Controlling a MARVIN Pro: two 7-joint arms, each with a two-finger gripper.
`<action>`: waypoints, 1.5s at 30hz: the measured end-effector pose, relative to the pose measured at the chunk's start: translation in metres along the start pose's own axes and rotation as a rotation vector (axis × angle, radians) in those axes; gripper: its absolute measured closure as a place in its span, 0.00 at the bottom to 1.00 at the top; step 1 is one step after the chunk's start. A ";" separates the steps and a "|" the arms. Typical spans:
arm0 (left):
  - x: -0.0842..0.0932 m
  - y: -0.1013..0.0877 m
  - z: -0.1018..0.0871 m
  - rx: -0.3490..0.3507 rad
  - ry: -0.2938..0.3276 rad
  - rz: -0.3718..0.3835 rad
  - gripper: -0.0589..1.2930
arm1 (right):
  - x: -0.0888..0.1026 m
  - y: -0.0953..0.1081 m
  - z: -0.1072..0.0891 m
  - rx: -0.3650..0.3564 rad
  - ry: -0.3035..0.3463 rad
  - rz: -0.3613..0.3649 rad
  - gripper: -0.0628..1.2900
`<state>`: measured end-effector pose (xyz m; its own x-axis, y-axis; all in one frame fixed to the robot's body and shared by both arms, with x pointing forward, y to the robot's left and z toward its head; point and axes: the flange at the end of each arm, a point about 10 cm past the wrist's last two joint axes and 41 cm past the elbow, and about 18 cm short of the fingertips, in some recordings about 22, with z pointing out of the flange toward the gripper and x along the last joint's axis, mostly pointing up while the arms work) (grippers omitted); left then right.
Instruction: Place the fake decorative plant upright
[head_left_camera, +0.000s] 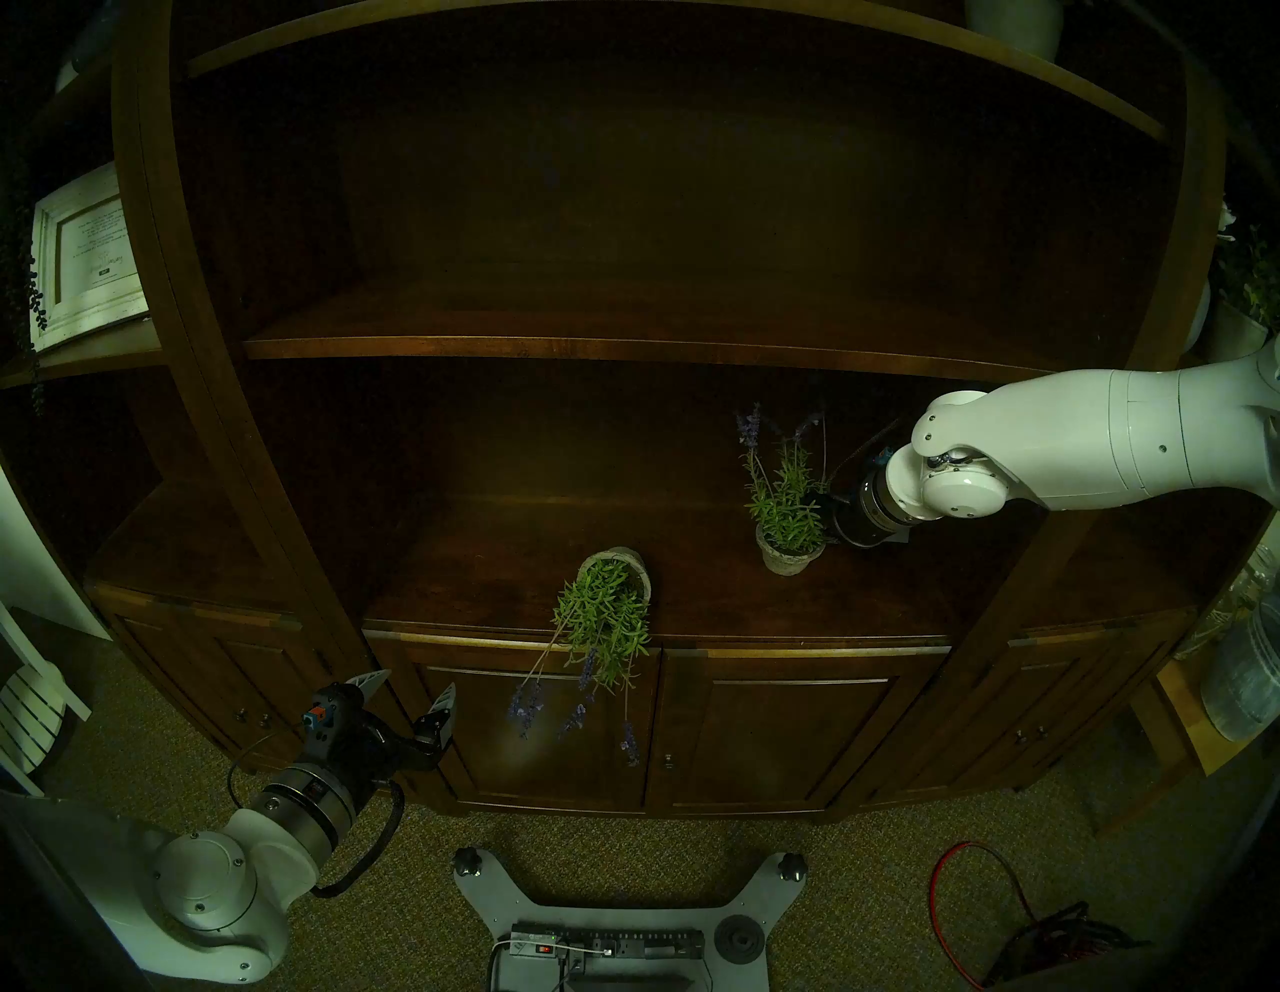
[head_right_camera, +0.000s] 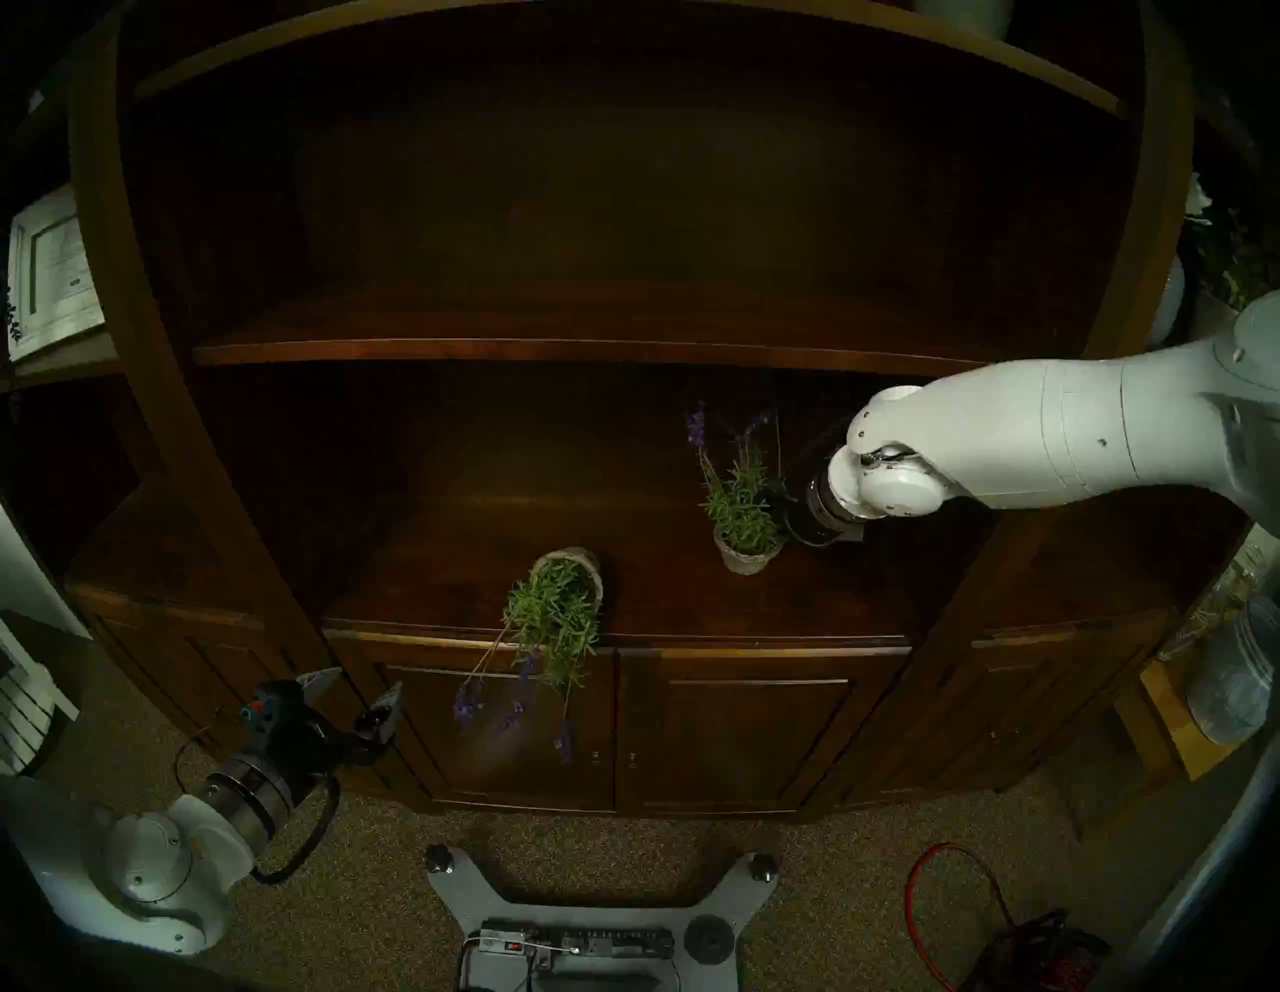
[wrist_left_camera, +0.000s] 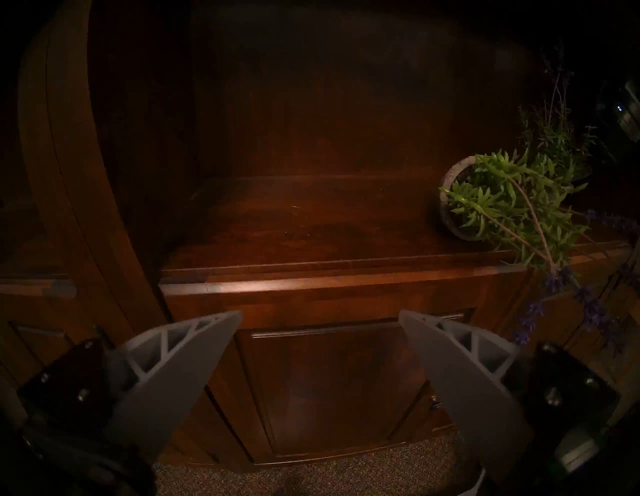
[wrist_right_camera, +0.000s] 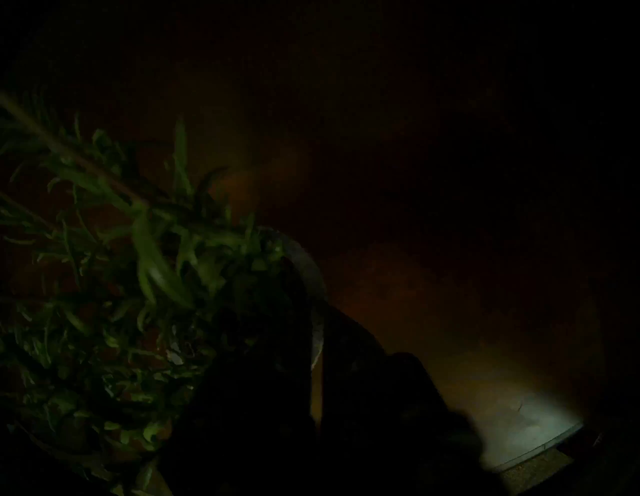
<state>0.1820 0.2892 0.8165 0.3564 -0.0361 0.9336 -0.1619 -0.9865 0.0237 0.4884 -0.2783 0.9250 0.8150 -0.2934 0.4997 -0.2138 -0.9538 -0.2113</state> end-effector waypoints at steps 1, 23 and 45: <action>0.000 0.000 0.000 0.000 0.000 0.000 0.04 | 0.000 0.000 0.000 0.001 -0.001 -0.001 0.98; 0.000 0.000 0.000 0.000 0.000 0.000 0.04 | -0.003 -0.003 0.003 0.014 0.003 -0.008 0.76; 0.000 0.000 0.000 0.000 0.000 0.000 0.04 | -0.006 0.004 -0.001 0.018 -0.002 0.003 0.68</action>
<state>0.1820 0.2892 0.8165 0.3564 -0.0361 0.9336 -0.1619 -0.9865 0.0237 0.4822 -0.2800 0.9214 0.8155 -0.2957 0.4975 -0.2059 -0.9516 -0.2281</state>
